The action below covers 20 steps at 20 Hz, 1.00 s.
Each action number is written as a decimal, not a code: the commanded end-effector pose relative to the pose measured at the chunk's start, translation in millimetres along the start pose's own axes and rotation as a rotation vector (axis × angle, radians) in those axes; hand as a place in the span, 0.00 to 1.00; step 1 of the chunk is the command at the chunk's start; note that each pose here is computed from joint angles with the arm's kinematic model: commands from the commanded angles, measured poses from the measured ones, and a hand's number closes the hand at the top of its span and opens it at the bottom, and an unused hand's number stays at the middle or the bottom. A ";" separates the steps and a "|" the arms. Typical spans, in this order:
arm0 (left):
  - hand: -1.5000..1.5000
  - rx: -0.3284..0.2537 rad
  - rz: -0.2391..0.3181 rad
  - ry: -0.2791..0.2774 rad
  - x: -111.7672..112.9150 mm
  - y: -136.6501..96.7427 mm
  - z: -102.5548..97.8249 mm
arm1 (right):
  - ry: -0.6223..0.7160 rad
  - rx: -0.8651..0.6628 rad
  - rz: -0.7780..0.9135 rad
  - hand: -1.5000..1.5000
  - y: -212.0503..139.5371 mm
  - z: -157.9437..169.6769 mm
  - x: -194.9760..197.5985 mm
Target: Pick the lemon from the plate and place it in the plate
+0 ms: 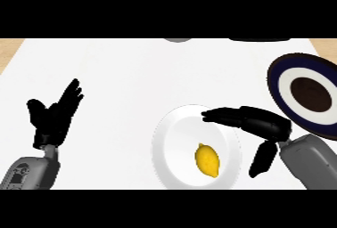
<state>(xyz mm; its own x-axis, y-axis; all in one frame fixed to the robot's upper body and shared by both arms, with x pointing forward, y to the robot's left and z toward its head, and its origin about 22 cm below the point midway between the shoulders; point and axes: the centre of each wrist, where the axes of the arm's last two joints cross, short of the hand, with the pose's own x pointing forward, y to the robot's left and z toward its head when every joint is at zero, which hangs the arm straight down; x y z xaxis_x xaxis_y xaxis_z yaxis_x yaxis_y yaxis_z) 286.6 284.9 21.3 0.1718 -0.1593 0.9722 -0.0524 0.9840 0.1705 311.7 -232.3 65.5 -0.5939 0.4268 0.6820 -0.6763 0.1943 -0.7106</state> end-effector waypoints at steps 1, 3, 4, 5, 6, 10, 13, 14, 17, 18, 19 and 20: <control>0.50 -0.012 -0.009 0.002 -9.1 -7.0 -8.0 | 0.068 0.052 0.116 0.00 -2.5 -19.2 6.1; 0.50 -0.001 -0.012 -0.009 9.3 -12.3 -1.1 | 0.099 0.063 0.151 0.00 11.1 -10.8 9.3; 0.50 -0.006 0.008 0.001 8.5 -2.8 -3.2 | 0.113 0.080 0.160 0.00 7.6 -20.8 22.9; 0.50 -0.006 0.011 -0.005 -16.5 -6.0 -2.8 | 0.121 0.100 0.176 0.00 -3.3 -23.1 18.7; 0.50 -0.009 0.001 -0.011 5.5 27.2 0.2 | 0.150 0.100 0.176 0.00 8.7 -26.8 21.4; 0.50 -0.014 0.006 -0.008 -2.2 -1.7 12.8 | 0.165 0.168 0.240 0.00 20.8 -36.1 22.4; 0.50 -0.003 -0.007 -0.016 3.7 29.0 -2.2 | 0.169 0.209 0.212 0.00 27.3 -41.0 16.5; 0.50 0.003 0.001 -0.001 -9.3 -2.2 2.0 | 0.175 0.205 0.233 0.00 23.7 -54.7 27.6; 0.50 -0.012 0.014 0.002 5.5 10.2 14.6 | 0.193 0.191 0.229 0.00 39.6 -36.6 34.4; 0.50 0.010 0.008 -0.014 5.4 -16.9 23.7 | 0.188 0.197 0.233 0.00 29.0 -44.3 29.9; 0.50 -0.018 0.015 0.006 -9.9 10.8 -12.3 | 0.204 0.201 0.250 0.00 43.5 -59.6 27.9; 0.50 -0.015 -0.001 0.001 9.8 13.0 -4.3 | 0.200 0.213 0.260 0.00 33.4 -56.7 15.4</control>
<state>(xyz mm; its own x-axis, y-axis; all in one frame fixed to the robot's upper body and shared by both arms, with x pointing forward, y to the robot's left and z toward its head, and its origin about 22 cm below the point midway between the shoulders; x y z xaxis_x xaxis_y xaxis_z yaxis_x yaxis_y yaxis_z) 284.3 291.8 22.8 0.1700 -0.1565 0.9729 -0.0446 0.9851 0.1662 296.7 -172.9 50.9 -0.6655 0.5975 0.4473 -0.6118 -0.0934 -0.7855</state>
